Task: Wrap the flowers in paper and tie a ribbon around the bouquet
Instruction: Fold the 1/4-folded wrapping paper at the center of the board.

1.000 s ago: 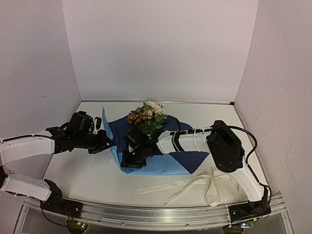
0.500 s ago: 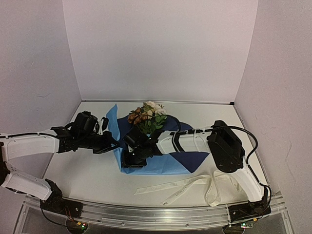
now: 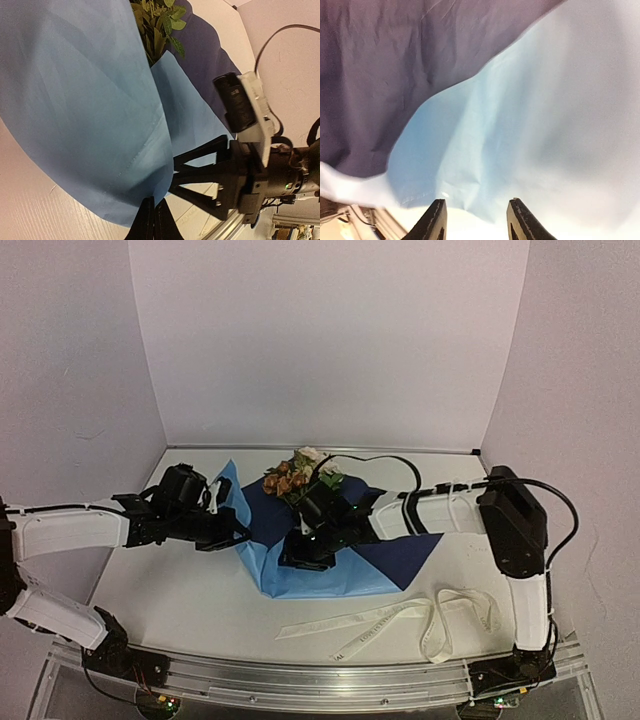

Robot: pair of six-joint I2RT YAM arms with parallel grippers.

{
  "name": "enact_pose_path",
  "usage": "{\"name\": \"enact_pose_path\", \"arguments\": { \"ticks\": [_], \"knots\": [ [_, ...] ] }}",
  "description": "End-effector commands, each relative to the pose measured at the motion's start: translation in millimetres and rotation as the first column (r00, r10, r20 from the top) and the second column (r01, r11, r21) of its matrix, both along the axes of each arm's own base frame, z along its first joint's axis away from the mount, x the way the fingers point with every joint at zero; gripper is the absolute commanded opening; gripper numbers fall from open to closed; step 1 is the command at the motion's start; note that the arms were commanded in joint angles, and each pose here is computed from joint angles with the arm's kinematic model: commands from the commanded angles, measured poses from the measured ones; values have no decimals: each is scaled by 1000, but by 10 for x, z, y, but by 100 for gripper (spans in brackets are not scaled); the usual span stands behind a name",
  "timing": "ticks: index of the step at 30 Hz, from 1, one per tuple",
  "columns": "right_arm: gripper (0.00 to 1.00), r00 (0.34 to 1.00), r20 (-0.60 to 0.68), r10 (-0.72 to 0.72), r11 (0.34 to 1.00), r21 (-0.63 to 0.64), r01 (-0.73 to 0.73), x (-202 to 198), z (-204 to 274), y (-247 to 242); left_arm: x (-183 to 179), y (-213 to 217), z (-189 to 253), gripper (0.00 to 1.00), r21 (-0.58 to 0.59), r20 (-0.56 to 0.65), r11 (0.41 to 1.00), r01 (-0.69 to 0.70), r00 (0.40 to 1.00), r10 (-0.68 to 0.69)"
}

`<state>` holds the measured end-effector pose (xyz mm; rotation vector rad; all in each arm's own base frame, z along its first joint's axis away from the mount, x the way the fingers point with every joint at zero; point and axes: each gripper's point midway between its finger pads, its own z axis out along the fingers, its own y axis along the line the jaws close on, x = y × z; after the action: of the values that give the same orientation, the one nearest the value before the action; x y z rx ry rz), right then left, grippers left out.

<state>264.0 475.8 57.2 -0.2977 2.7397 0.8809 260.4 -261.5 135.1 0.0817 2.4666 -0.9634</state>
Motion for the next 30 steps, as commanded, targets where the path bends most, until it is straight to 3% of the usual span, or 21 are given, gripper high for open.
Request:
{"name": "enact_pose_path", "arguments": {
  "ticks": [1, 15, 23, 30],
  "knots": [
    [42, 998, 34, -56, 996, 71, 53, 34, 367, -262, 103, -249, 251, 0, -37, 74, 997, 73, 995, -71],
    [31, 981, 22, -191, 973, -131, 193, -244, -288, -1347, 14, -992, 85, 0, 78, 74, 967, 242, 966, -248],
    [29, 967, 18, -254, 966, -51, 255, -149, -259, -1371, -39, -1340, -177, 0, 144, 35, 935, 324, 943, -332],
    [40, 957, 61, -282, 959, 57, 279, 15, 208, -1400, -62, -1426, -250, 0, 156, 23, 924, 350, 934, -357]
  ]
}}
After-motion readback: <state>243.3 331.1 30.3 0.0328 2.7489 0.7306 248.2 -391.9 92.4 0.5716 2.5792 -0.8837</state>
